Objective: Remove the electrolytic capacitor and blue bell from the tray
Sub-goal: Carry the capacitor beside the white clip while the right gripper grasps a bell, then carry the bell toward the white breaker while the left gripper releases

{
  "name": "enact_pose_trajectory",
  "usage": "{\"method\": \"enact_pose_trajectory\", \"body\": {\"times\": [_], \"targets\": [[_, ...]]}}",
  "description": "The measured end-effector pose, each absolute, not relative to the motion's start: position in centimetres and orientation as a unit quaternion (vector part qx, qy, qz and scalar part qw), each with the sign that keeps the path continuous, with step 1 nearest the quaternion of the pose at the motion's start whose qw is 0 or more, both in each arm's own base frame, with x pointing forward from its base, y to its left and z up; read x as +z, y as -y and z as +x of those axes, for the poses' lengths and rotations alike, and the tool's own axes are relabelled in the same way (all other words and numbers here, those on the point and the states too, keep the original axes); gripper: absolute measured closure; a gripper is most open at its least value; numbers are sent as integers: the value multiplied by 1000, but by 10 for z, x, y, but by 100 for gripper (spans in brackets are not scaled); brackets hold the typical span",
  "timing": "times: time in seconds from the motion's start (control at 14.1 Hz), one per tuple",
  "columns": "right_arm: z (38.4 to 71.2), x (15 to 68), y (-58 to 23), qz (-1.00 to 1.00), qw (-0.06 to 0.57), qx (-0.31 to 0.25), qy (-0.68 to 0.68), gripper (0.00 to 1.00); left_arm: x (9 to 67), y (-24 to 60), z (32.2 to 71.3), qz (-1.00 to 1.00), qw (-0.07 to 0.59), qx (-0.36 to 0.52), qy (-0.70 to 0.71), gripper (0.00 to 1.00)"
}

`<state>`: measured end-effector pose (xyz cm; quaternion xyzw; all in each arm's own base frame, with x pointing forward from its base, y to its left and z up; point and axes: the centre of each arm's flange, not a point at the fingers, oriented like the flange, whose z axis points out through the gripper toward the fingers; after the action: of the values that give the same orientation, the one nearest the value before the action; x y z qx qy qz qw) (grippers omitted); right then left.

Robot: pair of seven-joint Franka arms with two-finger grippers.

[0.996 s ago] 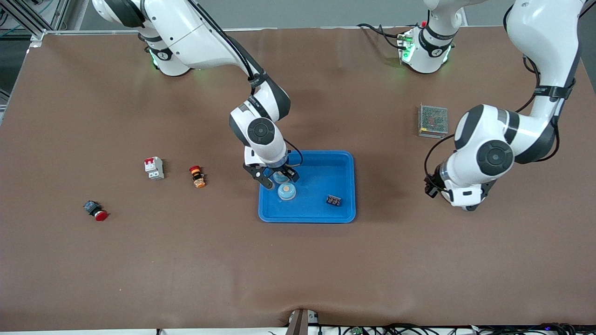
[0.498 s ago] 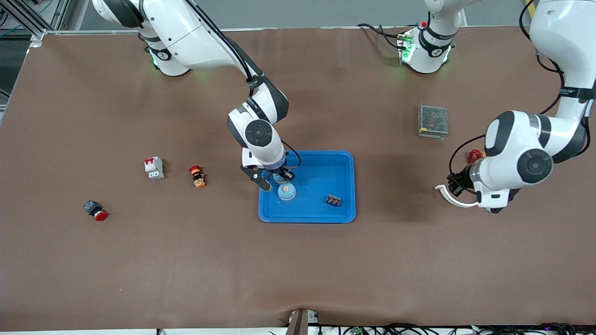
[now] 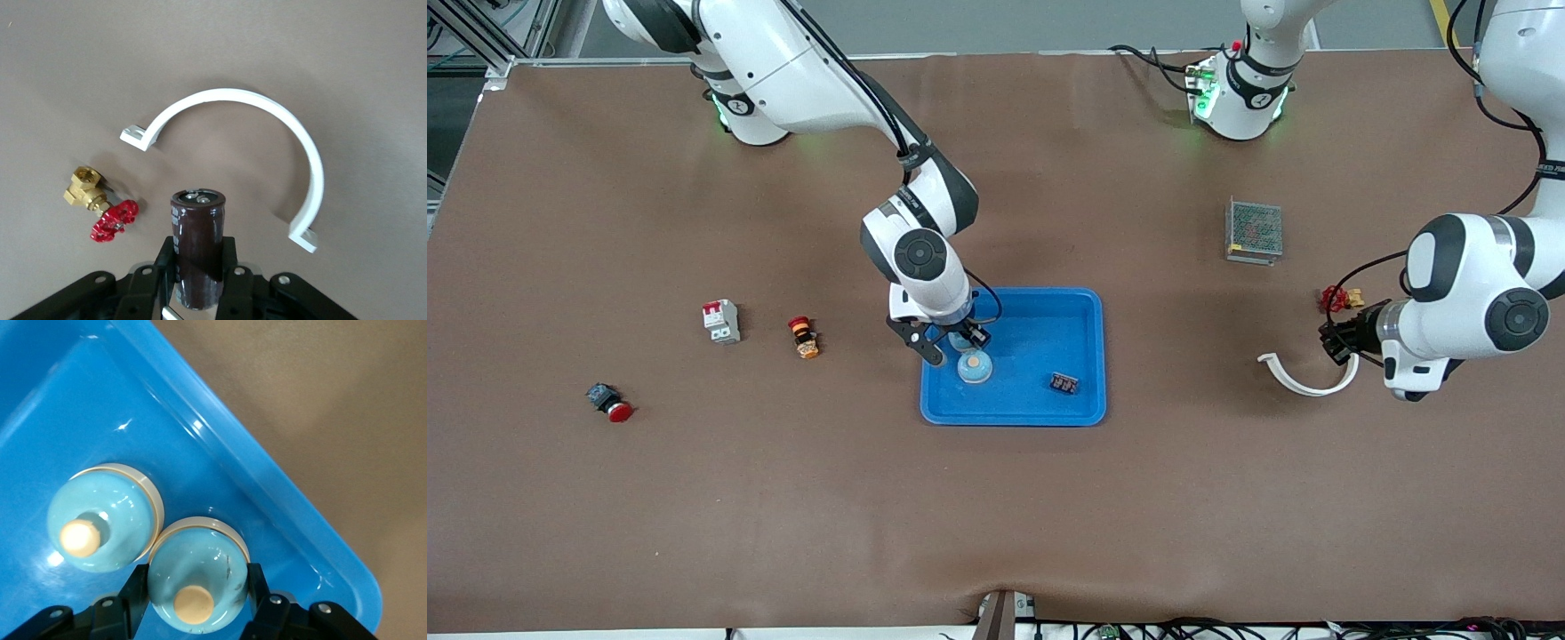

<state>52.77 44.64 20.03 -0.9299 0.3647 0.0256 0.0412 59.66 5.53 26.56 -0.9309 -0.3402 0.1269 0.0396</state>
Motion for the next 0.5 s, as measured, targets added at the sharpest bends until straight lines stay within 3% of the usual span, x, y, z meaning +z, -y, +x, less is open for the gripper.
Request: {"method": "enact_pose_trajectory", "body": {"times": [0.5], "targets": [[561, 260, -444, -935, 13, 49, -350, 37, 223, -47, 598, -934, 17, 142, 326, 70]]}}
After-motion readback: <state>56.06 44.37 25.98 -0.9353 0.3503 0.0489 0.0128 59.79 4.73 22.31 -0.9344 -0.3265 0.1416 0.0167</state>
